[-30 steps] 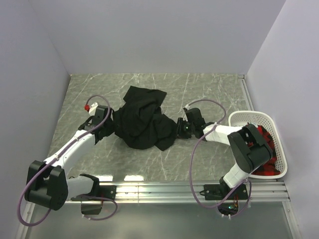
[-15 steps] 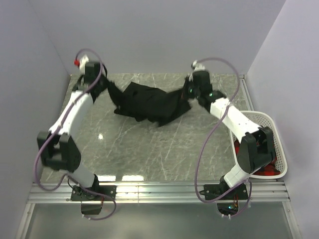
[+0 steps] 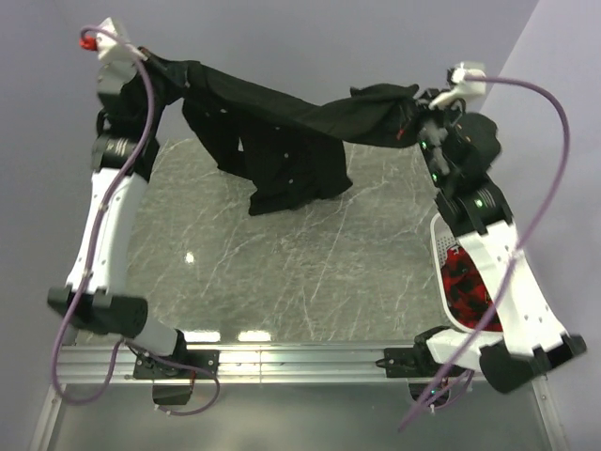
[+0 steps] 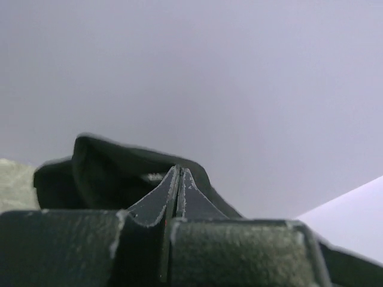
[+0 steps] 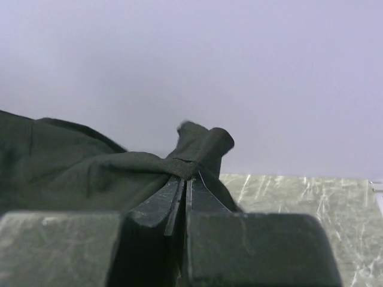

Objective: Fold and stack the long sleeve shirts
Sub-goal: Flatten the shirt out

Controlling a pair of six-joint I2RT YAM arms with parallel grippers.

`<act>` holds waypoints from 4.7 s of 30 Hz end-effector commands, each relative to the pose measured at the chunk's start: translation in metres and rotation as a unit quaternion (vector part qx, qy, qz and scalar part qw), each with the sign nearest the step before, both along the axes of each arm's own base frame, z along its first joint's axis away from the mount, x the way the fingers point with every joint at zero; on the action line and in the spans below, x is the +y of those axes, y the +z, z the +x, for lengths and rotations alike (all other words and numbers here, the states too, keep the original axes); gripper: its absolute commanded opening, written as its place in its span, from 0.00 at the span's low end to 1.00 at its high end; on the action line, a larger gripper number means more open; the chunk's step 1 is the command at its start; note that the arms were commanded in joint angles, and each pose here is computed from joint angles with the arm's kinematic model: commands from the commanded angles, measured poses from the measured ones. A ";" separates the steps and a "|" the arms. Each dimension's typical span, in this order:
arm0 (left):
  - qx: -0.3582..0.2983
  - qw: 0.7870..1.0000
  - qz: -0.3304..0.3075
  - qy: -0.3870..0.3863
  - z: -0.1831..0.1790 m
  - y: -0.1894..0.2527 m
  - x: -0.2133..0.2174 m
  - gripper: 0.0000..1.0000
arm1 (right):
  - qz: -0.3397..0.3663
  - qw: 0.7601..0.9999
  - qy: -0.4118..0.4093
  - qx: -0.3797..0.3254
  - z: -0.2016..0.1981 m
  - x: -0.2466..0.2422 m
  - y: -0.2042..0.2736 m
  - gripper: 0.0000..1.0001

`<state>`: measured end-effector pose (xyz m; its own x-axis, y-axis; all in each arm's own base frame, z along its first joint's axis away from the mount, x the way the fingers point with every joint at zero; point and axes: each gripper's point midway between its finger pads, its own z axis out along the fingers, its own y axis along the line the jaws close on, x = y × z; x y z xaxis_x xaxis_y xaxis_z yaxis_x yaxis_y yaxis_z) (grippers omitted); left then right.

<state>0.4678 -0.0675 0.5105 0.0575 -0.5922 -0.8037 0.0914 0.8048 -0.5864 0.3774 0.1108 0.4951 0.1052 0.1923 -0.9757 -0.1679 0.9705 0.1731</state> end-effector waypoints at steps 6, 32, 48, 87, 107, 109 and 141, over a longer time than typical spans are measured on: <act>0.022 0.991 0.005 0.131 -0.103 -0.039 0.063 0.00 | 0.010 0.979 0.191 0.076 -0.077 0.066 -0.083 0.00; 0.219 0.945 -0.058 0.234 -0.253 -0.288 0.102 0.01 | 0.138 0.925 0.029 0.352 -0.014 0.080 -0.315 0.68; 0.226 0.944 -0.042 0.237 -0.254 -0.302 0.103 0.01 | 0.209 0.899 -0.031 0.383 0.128 0.106 -0.396 0.64; 0.270 0.935 -0.073 0.216 -0.266 -0.302 0.091 0.00 | 0.220 0.893 -0.161 0.359 -0.099 -0.059 -0.380 0.02; 0.157 0.958 -0.045 0.236 -0.227 -0.191 0.102 0.01 | 0.166 0.982 0.022 0.089 0.046 0.010 -0.110 0.00; 0.137 0.961 -0.048 0.237 -0.230 -0.177 0.104 0.00 | 0.154 0.984 0.090 0.009 0.031 0.028 -0.060 0.00; 0.174 0.939 -0.055 0.291 -0.306 -0.209 0.129 0.77 | 0.131 0.946 -0.054 0.292 -0.092 -0.032 -0.323 0.74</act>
